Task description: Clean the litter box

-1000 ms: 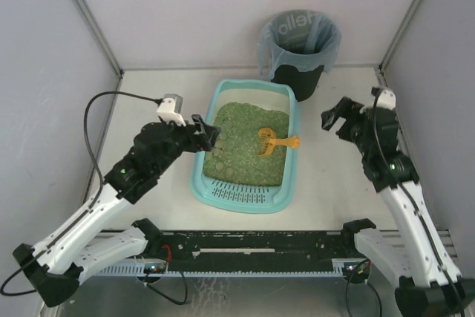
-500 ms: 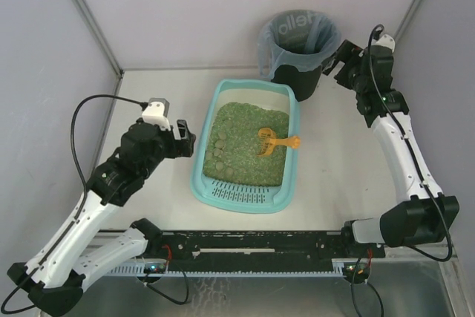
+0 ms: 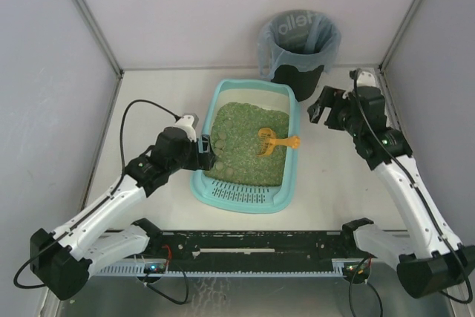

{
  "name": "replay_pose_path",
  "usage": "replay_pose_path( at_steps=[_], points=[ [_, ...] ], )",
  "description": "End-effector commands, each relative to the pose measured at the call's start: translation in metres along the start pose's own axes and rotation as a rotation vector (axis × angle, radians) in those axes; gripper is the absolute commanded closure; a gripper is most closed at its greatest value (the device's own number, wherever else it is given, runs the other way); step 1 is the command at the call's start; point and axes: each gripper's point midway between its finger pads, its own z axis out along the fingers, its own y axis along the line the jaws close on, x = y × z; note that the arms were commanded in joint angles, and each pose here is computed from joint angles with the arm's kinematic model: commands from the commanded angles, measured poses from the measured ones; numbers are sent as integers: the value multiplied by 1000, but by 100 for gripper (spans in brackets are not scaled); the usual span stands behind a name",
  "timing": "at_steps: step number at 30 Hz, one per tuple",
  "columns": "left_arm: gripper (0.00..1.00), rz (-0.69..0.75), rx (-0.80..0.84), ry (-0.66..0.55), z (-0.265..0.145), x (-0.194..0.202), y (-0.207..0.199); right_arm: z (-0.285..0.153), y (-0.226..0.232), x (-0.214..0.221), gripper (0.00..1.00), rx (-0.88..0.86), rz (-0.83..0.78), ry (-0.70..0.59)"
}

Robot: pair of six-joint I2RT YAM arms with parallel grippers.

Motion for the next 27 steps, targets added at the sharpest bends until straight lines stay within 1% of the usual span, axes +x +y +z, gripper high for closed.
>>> replay_pose_path(
  at_steps=[1,10,19,24,27],
  points=[
    [19,-33,41,-11,8,-1,-8,-17,-3,12,15,-32,-40,-3],
    [20,-26,12,43,20,18,-13,-25,-13,40,15,-26,-71,59],
    [21,7,117,71,23,31,-55,-23,-21,53,15,-7,-38,67],
    [21,19,169,70,20,33,-74,-20,-40,52,20,84,8,44],
    [21,19,178,59,17,32,-76,-17,-57,50,22,159,58,27]
  ],
)
